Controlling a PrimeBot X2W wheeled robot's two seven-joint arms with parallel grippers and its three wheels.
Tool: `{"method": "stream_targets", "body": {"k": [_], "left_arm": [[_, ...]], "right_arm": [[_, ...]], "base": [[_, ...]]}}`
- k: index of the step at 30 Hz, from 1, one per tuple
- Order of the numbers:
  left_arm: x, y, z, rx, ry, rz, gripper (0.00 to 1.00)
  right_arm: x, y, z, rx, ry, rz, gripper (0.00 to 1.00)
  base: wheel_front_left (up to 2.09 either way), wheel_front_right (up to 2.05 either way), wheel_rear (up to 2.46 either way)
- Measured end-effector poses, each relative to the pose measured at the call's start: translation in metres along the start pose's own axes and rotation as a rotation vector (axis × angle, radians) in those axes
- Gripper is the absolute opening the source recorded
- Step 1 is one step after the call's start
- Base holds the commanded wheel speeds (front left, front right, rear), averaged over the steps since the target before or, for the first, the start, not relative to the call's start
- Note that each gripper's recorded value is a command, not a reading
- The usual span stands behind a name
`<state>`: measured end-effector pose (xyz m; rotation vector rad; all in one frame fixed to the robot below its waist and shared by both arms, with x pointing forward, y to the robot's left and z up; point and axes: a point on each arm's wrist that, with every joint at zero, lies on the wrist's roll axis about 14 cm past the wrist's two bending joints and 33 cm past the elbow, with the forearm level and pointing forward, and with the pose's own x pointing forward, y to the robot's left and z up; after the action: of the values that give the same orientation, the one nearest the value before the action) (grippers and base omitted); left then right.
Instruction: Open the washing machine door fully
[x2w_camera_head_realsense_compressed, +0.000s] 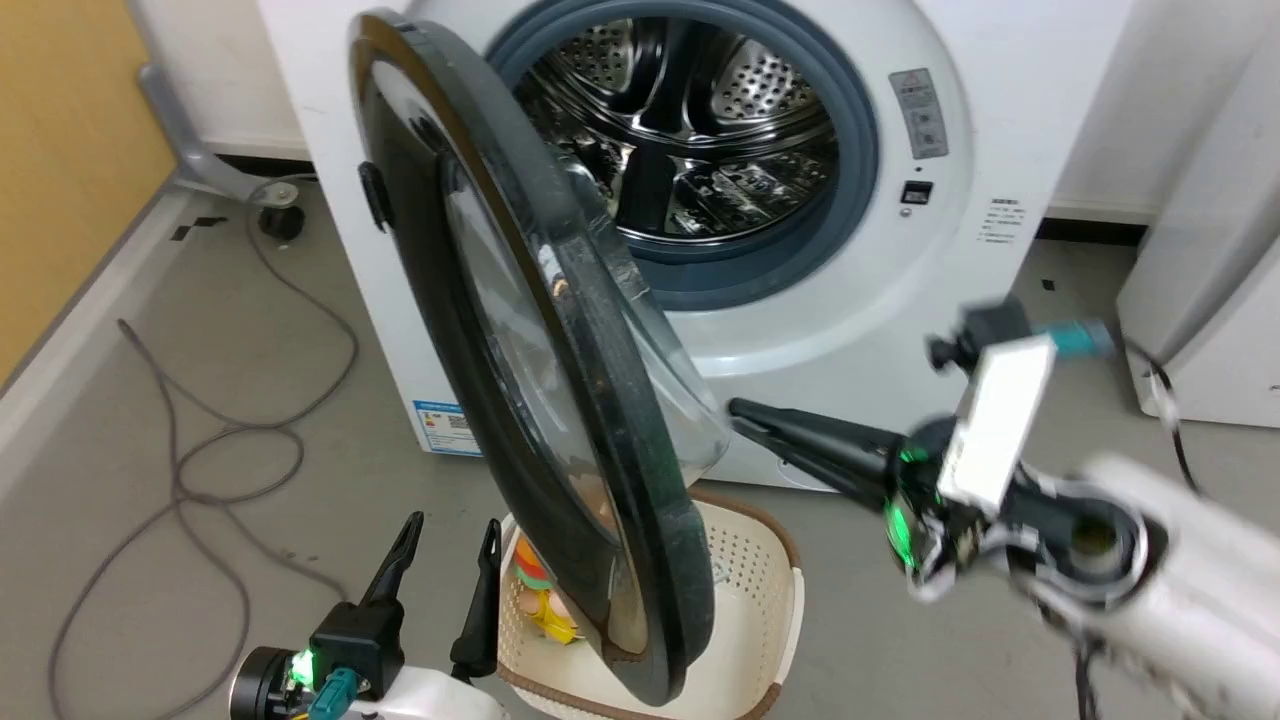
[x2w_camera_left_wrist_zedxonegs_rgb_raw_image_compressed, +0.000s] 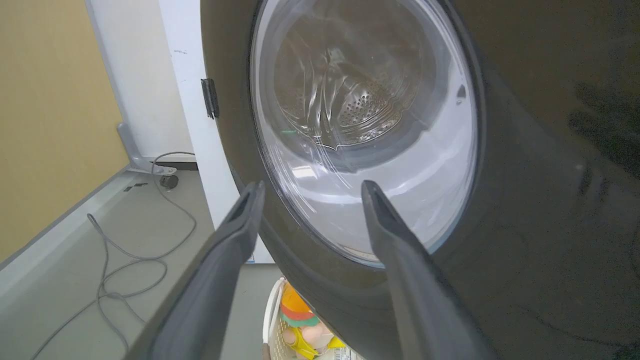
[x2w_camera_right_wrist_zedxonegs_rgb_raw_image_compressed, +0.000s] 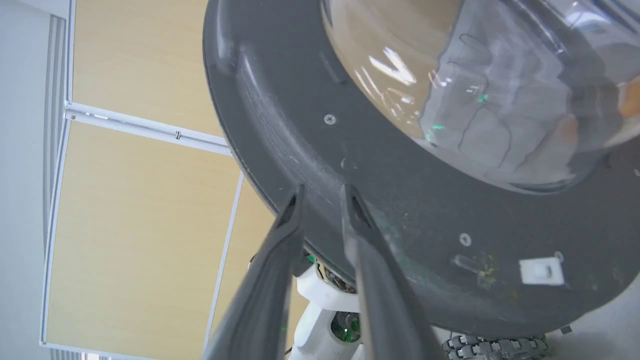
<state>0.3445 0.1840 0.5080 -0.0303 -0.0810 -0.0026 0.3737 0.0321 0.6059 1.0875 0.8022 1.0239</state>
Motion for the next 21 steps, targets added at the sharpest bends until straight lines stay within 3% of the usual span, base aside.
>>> {"method": "stream_targets", "body": {"k": [10, 17, 21], "left_arm": [[0.003, -0.010, -0.008, -0.005, 0.025, -0.034, 1.00], [0.006, -0.016, -0.011, -0.005, 0.033, -0.049, 1.00], [0.007, -0.019, -0.013, -0.009, 0.037, -0.059, 1.00]], "right_arm": [[-0.075, -0.064, 0.013, 0.123, -0.547, -0.097, 1.00], [-0.152, -0.135, 0.019, 0.066, -0.820, -0.344, 1.00], [-0.210, -0.167, 0.032, -0.083, -0.970, -0.531, 1.00]], "base": [[0.00, 0.00, 0.00], [0.00, 0.00, 0.00], [0.00, 0.00, 0.00]]}}
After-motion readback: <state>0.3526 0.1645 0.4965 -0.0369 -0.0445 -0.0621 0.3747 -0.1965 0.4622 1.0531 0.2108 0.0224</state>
